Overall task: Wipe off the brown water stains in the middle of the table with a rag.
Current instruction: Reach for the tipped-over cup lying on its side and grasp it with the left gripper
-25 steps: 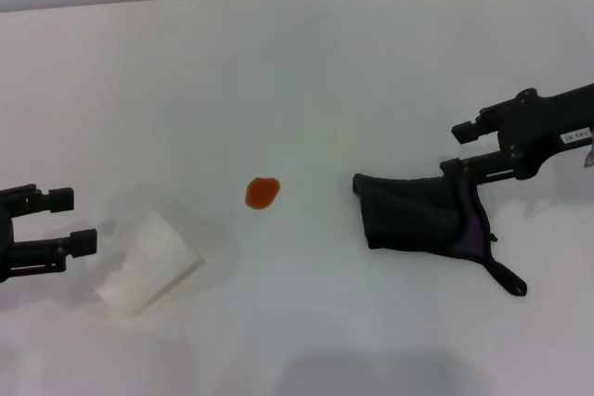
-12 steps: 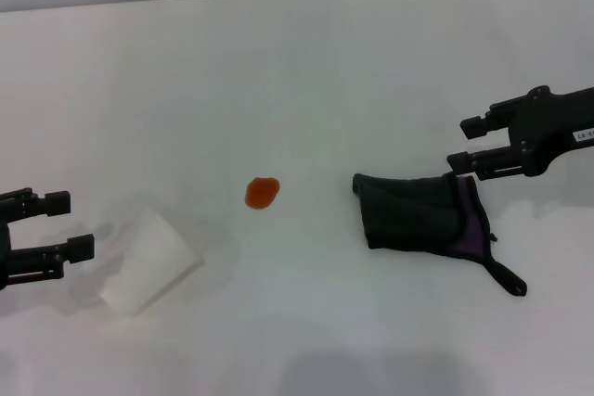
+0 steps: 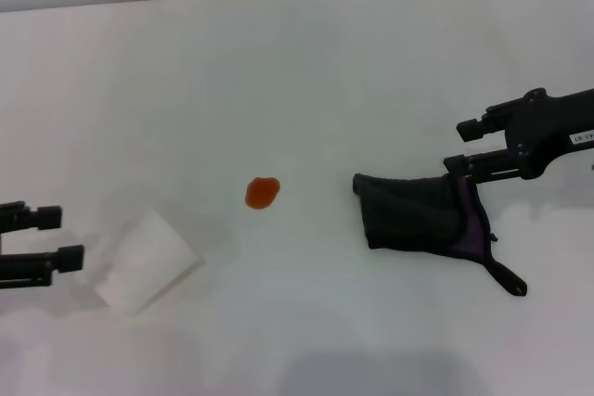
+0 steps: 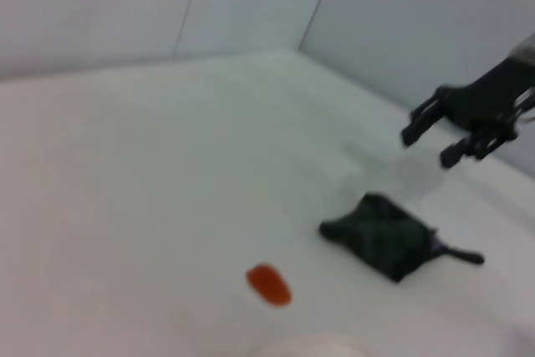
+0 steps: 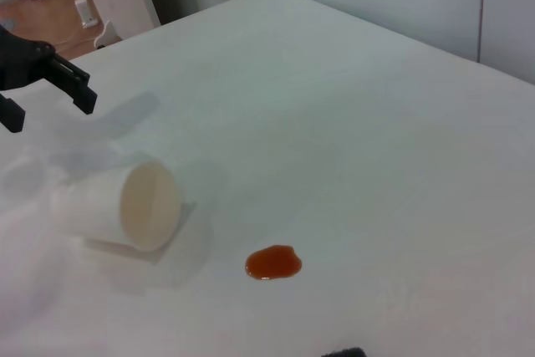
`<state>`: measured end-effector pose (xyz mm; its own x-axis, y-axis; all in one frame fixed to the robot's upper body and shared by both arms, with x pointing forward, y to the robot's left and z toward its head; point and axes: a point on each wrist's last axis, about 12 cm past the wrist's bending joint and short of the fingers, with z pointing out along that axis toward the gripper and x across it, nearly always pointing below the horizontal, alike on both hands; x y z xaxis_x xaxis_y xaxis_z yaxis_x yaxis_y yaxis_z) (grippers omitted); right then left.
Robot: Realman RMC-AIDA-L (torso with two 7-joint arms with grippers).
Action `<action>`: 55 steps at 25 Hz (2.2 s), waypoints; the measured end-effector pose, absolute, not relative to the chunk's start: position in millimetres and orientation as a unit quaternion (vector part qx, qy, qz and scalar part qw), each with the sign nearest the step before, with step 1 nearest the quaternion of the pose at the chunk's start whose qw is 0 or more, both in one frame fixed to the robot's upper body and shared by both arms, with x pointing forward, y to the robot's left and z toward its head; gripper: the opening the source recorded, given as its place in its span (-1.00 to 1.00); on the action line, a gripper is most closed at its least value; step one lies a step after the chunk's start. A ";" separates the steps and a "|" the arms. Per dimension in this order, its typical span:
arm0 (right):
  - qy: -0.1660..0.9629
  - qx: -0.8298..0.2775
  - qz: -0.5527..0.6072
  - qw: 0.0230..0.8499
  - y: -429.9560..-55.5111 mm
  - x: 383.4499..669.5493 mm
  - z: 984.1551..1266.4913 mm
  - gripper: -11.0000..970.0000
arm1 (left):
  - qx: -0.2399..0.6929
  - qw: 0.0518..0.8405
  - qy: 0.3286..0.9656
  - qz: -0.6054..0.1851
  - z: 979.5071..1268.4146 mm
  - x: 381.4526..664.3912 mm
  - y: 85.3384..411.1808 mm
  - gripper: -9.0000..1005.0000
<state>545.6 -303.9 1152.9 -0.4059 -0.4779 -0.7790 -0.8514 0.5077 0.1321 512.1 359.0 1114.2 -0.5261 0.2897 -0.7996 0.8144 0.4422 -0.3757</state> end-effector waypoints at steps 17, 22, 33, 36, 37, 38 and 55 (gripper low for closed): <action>0.790 -0.420 0.272 0.353 -299.0 548.0 1152.9 0.20 | 0.408 0.212 0.842 -0.283 1164.6 548.7 338.5 0.65; 0.788 -0.422 0.273 0.355 -297.4 549.0 1153.8 0.19 | 0.408 0.202 0.848 -0.272 1157.8 552.9 328.5 0.65; 0.784 -0.427 0.272 0.359 -293.6 551.9 1155.2 0.19 | 0.408 0.182 0.844 -0.298 1143.9 561.3 308.0 0.65; 0.784 -0.428 0.271 0.360 -293.7 552.3 1155.4 0.19 | 0.411 0.171 0.843 -0.301 1138.9 564.0 302.1 0.65; 0.784 -0.428 0.270 0.360 -293.8 552.4 1155.6 0.19 | 0.412 0.169 0.844 -0.300 1138.0 565.0 301.0 0.65; 0.784 -0.428 0.270 0.360 -293.8 552.5 1155.7 0.19 | 0.411 0.169 0.846 -0.295 1137.3 566.3 301.0 0.65; 0.784 -0.428 0.270 0.359 -294.3 552.3 1155.4 0.19 | 0.434 0.139 0.842 -0.289 1123.0 581.8 272.3 0.65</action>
<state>552.3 -294.3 1155.4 -0.3751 -0.4774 -0.7946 -0.8651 0.4882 0.1151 581.8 272.3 1123.0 -0.5847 0.6502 -0.4851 0.8110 0.4560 -0.3665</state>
